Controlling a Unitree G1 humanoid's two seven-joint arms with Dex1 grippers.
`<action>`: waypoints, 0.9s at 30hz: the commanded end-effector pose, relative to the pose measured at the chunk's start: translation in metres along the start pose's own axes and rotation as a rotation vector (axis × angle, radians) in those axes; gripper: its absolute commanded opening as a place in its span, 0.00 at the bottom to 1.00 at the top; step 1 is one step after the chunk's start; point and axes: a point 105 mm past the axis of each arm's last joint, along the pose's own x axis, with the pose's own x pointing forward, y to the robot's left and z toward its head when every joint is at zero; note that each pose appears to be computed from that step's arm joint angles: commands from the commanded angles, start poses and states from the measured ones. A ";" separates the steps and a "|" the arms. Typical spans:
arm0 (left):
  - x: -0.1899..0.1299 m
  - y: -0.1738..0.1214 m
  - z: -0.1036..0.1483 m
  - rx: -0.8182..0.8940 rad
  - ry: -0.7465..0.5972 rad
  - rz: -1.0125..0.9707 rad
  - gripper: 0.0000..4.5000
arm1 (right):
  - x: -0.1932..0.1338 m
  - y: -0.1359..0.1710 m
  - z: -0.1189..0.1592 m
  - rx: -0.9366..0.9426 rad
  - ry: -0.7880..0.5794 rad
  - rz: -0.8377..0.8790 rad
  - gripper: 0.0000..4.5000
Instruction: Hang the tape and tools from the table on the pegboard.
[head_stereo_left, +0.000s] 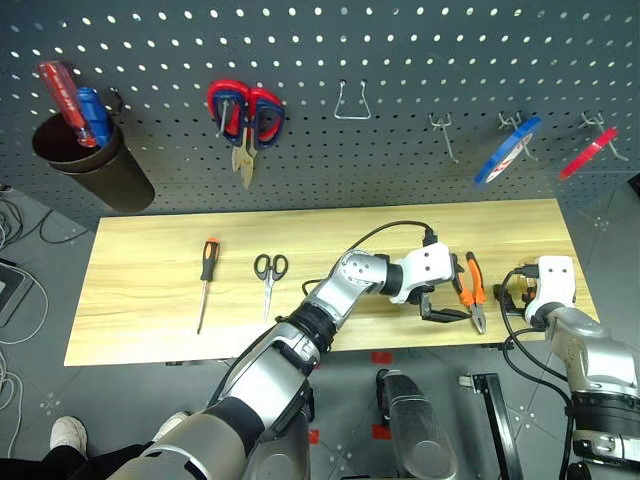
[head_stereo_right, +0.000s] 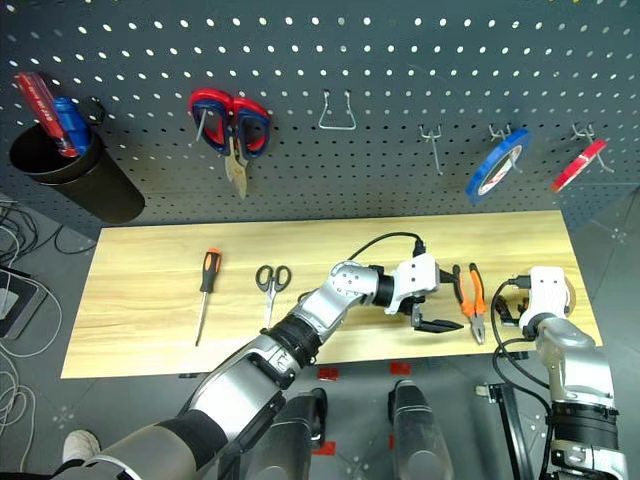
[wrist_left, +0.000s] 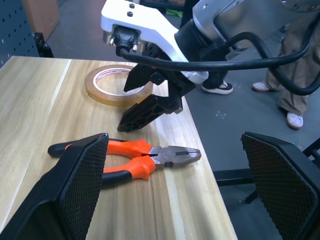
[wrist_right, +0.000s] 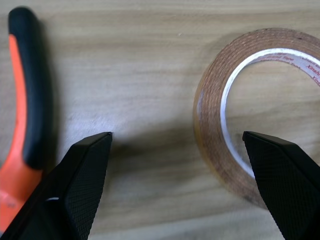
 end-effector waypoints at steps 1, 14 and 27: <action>0.005 -0.002 0.008 0.038 -0.034 -0.022 0.99 | 0.001 -0.019 0.006 0.010 -0.026 -0.054 1.00; 0.003 0.000 0.011 0.049 -0.041 -0.029 1.00 | 0.008 -0.012 -0.007 0.225 0.040 -0.025 0.51; -0.001 0.007 0.017 0.063 -0.061 -0.006 1.00 | -0.004 -0.017 -0.004 -0.084 -0.019 -0.067 0.09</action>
